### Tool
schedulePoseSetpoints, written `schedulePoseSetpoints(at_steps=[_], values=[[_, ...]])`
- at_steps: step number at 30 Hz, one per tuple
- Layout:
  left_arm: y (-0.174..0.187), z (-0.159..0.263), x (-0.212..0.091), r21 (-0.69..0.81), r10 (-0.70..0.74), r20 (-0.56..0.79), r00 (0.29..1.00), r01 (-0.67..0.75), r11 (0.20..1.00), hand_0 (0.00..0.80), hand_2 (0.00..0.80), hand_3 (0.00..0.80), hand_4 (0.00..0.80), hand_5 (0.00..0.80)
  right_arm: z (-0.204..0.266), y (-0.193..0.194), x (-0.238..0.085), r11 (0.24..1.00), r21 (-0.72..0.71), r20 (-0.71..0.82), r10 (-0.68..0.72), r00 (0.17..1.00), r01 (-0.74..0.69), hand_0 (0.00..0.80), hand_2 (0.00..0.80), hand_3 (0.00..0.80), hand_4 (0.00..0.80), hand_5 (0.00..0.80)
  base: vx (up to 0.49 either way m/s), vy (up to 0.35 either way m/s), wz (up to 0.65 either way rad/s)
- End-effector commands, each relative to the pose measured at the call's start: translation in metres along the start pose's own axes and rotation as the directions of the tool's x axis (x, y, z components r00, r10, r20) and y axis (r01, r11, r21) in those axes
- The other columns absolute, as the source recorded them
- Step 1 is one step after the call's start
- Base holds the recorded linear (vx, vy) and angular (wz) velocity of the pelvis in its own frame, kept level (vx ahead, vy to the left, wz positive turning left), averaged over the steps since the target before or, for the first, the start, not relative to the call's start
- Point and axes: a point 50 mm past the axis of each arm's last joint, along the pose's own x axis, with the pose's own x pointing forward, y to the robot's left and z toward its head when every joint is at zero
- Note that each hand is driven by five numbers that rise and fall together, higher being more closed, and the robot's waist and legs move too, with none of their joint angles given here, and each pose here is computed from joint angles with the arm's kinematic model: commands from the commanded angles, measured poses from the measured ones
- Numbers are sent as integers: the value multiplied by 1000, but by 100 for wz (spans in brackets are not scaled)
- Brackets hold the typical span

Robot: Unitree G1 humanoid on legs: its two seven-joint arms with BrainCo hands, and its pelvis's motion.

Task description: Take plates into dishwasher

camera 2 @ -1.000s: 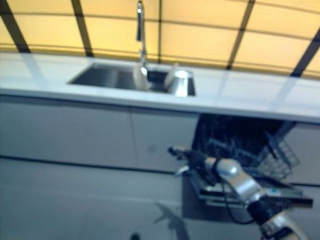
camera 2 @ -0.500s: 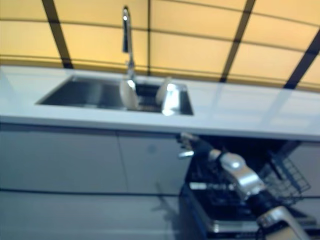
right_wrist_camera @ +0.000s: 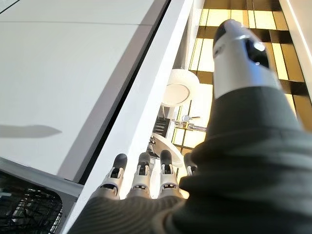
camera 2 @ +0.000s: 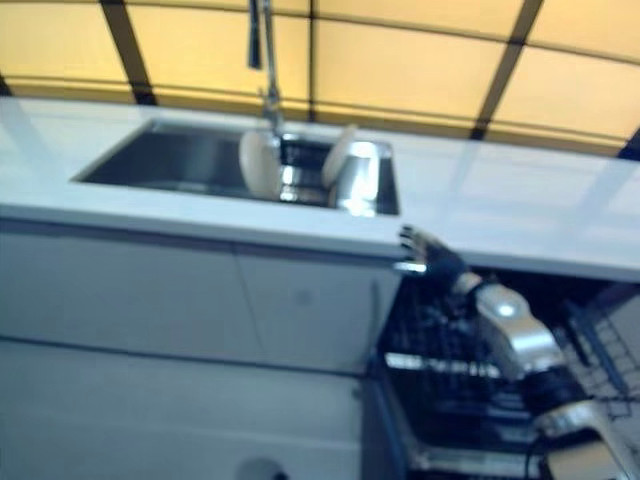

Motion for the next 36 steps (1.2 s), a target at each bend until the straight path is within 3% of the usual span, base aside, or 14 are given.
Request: schedulePoseSetpoints(at_steps=[1,8,16,21,36], values=[[9,-12,-1,94,71,-12,997,-69,993,0,0,0,0,0,23,-5,1,1000,5,125,-10,992,10,0,0,0,0,0,-56,4,7],[14,-7,-2,111,65,-6,998,-64,992,0,0,0,0,0,15,-18,-12,997,-27,84,-70,994,72,0,0,0,0,0,2,127,35],[39,39,-7,9,161,95,982,-162,987,0,0,0,0,0,23,-21,-22,996,-42,159,-77,984,85,0,0,0,0,0,49,141,-33],[51,38,-8,23,204,75,976,-206,978,0,0,0,0,0,30,-25,-21,995,-47,194,-82,978,93,0,0,0,0,0,7,30,-24],[25,48,-5,130,75,108,991,-88,988,0,0,0,0,0,37,-29,-17,985,-48,212,-151,965,165,0,0,0,0,0,106,170,-4]])
